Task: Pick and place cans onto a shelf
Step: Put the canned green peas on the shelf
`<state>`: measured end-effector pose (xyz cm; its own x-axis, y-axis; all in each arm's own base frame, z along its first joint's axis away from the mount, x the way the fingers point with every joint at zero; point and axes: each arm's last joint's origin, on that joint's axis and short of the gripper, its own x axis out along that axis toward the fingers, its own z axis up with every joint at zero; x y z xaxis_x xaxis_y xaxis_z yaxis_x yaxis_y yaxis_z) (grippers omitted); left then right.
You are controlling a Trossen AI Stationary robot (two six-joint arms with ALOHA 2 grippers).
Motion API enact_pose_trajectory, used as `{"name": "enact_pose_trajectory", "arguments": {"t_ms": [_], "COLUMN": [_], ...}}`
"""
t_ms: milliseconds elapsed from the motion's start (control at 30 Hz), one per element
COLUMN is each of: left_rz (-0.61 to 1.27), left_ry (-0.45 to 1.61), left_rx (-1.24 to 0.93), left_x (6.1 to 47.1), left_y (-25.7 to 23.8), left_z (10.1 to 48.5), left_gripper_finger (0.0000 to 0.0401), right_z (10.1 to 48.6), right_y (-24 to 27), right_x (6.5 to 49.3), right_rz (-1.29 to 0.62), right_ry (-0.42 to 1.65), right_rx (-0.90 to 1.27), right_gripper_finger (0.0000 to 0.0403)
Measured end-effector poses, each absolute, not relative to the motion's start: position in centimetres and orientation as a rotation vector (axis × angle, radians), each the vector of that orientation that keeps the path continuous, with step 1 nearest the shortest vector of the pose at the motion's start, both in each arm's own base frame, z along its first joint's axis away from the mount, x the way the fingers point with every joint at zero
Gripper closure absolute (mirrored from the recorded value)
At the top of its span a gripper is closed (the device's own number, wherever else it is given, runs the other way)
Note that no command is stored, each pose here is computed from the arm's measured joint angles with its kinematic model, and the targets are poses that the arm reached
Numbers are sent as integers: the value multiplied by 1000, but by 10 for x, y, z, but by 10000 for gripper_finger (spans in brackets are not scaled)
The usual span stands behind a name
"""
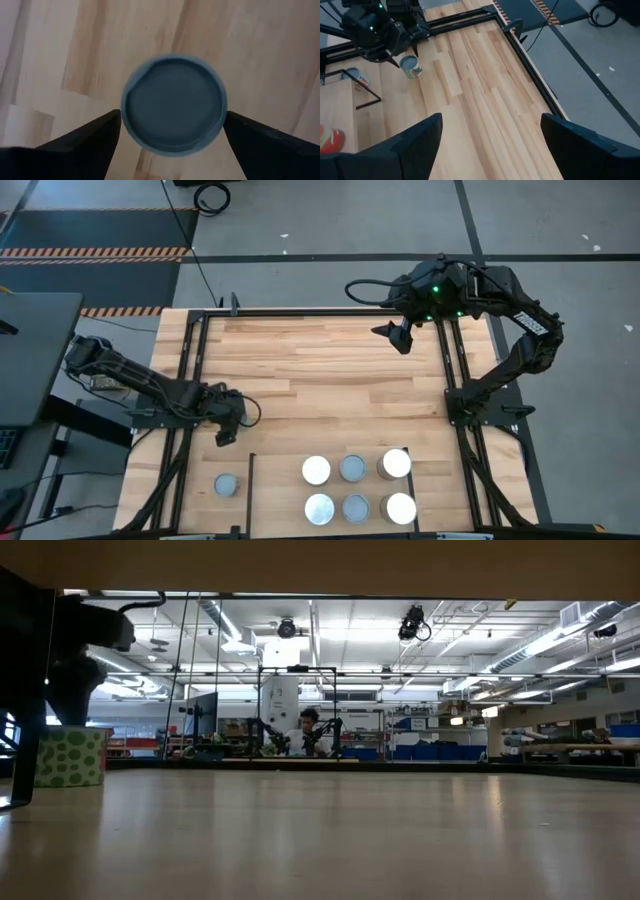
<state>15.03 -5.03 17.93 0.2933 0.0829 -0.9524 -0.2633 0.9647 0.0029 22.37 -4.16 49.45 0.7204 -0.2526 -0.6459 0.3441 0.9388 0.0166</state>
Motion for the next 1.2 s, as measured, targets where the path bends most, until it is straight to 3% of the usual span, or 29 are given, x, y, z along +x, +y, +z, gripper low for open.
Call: {"name": "enact_pose_trajectory", "arguments": {"t_ms": [433,733,933,1200], "left_rz": [201,217,201,121], "left_ry": [1140,1226,1180,887], "left_rx": [-205,-180,-198,-327], "left_x": [162,176,195,217], "left_y": [-49,-53,-60,-67], "left_z": [167,161,217,335], "left_gripper_finger": [49,114,114,114], "right_z": [494,493,488,487], "right_y": [-42,-41,-40,-40], "right_x": [224,222,215,208], "right_rz": [-327,-302,-287,-245], "right_ry": [696,731,805,865], "right_rx": [128,62,32,-72], "right_gripper_finger": [57,57,57,57]}}
